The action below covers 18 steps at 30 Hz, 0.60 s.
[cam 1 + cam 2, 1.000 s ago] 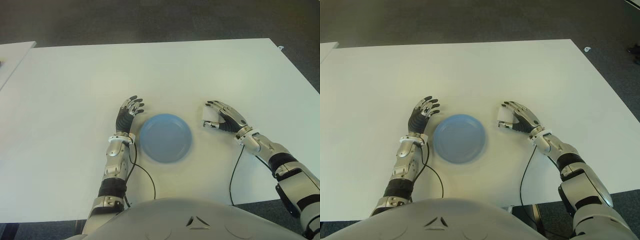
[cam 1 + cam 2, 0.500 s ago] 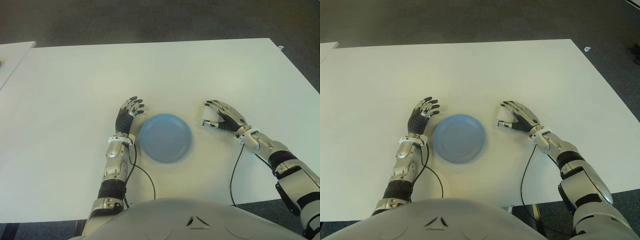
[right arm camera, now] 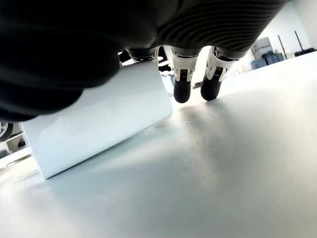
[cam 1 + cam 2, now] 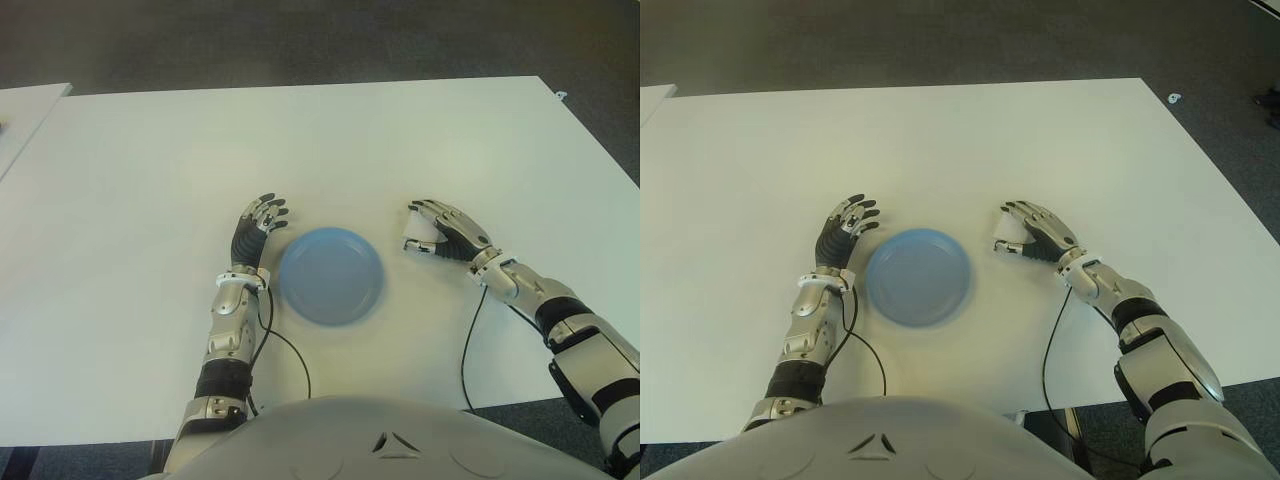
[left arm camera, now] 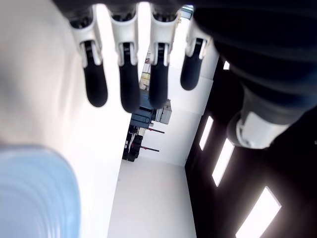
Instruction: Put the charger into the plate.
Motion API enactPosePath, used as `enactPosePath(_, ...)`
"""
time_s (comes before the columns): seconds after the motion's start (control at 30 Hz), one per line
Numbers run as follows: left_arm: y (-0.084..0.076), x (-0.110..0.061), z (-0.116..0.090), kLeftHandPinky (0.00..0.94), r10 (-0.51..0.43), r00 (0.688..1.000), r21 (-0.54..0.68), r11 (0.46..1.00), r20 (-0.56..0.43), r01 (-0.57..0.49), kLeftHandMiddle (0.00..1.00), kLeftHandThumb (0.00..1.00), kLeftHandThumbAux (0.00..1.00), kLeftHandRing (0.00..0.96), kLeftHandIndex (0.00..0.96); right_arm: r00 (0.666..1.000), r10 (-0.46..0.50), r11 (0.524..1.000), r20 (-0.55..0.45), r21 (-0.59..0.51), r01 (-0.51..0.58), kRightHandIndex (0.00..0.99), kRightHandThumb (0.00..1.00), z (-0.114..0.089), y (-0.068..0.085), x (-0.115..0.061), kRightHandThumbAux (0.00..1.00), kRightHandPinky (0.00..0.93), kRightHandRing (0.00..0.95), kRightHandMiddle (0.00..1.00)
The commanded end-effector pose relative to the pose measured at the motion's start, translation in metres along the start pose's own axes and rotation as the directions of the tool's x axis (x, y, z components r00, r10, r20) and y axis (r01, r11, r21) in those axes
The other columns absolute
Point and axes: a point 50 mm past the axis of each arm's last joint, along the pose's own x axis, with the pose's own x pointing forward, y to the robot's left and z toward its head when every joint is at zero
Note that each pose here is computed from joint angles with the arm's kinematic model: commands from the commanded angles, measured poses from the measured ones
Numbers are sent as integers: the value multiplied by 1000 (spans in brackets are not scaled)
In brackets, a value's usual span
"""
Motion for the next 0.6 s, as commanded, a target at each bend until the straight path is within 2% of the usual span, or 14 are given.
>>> enactPosePath(0.03,-4,-4,-8,357,21,999,-53,998,-40,-23,302,0,539,323,249,979,200,978,-41,-46,-202,0,273,-1,38,-17,216,16,0,0)
enactPosePath(0.6,-2,-3,-5,361,22,999,-77,997,-34,-25,312,0,533,330,264,950,309,933,-46,-180,-312,0,188,-7,40,-18,222,37,0,0)
